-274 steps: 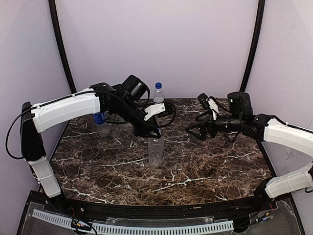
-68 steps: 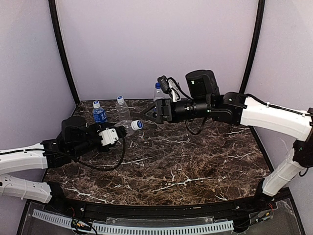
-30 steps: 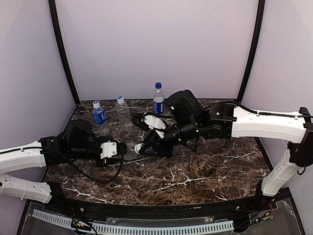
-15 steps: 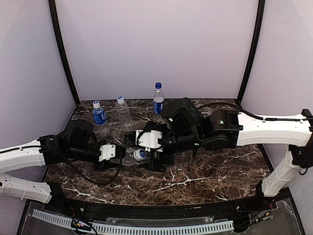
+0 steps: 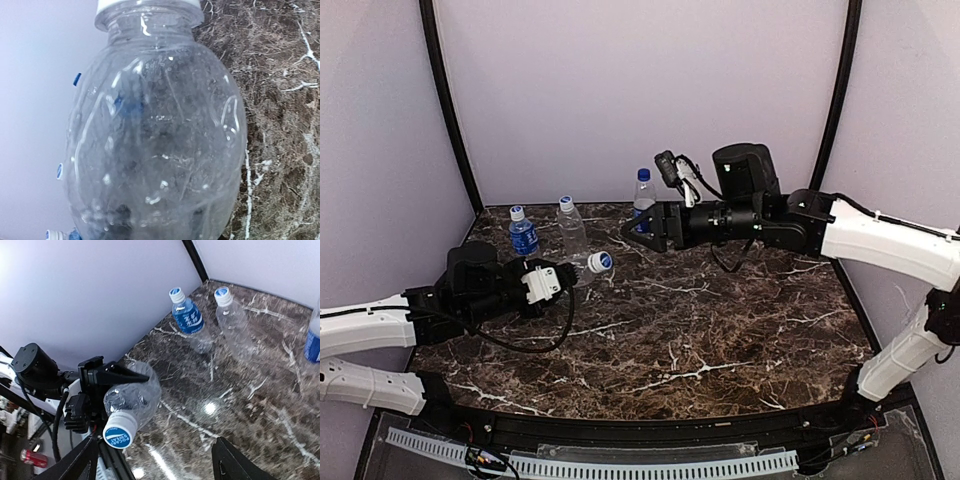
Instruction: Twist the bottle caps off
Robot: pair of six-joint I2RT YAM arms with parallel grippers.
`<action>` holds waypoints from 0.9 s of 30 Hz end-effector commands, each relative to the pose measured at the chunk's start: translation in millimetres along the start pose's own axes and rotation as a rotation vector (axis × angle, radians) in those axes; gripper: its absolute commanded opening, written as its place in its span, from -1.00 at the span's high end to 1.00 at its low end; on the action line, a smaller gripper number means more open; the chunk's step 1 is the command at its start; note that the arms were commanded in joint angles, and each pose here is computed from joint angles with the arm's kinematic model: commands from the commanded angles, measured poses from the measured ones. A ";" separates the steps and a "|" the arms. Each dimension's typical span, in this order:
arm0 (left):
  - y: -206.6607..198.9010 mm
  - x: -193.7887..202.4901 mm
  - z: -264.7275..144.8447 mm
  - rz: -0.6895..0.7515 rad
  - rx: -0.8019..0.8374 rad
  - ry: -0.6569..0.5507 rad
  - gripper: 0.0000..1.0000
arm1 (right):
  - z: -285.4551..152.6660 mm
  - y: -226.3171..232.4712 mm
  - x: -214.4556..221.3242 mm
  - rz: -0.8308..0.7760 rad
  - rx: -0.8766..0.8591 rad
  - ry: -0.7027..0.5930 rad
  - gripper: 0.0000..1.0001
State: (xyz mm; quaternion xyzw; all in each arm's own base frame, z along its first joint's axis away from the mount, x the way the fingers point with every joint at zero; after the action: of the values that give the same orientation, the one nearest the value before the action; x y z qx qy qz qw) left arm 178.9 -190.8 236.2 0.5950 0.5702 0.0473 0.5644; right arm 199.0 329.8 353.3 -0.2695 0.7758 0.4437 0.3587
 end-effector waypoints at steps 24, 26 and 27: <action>8.1 3.3 1.1 0.073 -0.123 0.022 0.51 | 58.2 22.5 14.5 0.204 -0.164 0.145 0.19; 7.8 3.6 1.1 0.073 -0.123 0.022 0.51 | 58.6 22.3 15.3 0.204 -0.164 0.148 0.41; 7.6 3.5 1.1 0.073 -0.122 0.021 0.51 | 58.5 22.4 15.8 0.203 -0.165 0.150 0.51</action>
State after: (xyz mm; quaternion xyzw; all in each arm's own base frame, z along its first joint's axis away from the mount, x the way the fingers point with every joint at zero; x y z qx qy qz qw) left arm 186.4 -187.8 243.0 0.5811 0.5502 0.1098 0.5896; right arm 193.0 383.3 323.3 -0.2407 0.7988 0.5034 0.2248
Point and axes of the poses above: each gripper's point midway between its finger pads, its own z axis out along the fingers, its own y axis along the line the jaws close on, x = y × z, the point moved 9 cm from there along -z, back along the fingers, and after that the axes turned 3 degrees about z, right-handed, at the moved point
